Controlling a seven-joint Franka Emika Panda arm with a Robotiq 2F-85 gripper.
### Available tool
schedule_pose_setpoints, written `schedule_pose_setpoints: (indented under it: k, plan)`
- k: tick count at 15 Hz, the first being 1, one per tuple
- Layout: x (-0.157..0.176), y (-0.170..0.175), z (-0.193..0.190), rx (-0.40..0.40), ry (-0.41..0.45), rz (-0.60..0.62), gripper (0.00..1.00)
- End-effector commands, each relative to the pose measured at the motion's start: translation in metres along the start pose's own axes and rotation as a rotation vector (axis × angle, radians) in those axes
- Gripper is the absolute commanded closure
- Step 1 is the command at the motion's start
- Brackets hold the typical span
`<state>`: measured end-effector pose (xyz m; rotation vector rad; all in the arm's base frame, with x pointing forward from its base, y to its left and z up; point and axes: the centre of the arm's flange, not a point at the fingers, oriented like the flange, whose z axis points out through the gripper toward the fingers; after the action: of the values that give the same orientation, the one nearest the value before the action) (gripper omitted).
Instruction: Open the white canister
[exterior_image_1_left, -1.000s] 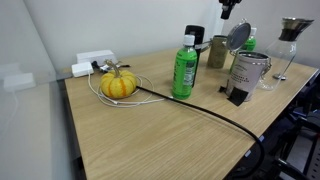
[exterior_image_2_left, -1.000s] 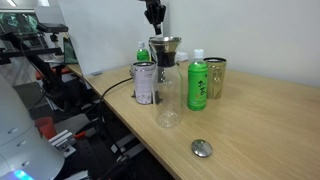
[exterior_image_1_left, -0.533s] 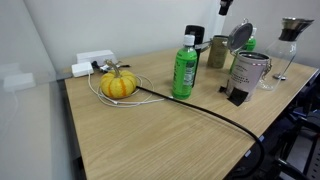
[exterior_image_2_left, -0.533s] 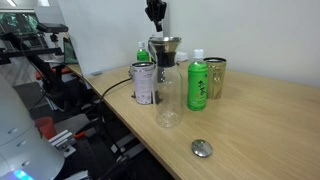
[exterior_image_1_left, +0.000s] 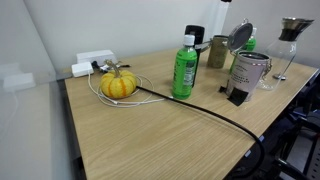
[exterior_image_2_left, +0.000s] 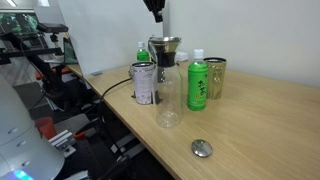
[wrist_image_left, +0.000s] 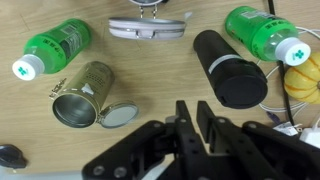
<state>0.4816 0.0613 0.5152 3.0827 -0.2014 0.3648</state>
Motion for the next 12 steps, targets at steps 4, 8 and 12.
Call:
schedule_pose_setpoints:
  k: [4,8,12]
  plan:
    - [-0.01,0.007,-0.019,0.05,0.018,-0.006,0.59]
    - [-0.012,0.006,-0.016,0.05,0.012,-0.009,0.58]
    - [-0.012,0.006,-0.016,0.05,0.012,-0.009,0.58]
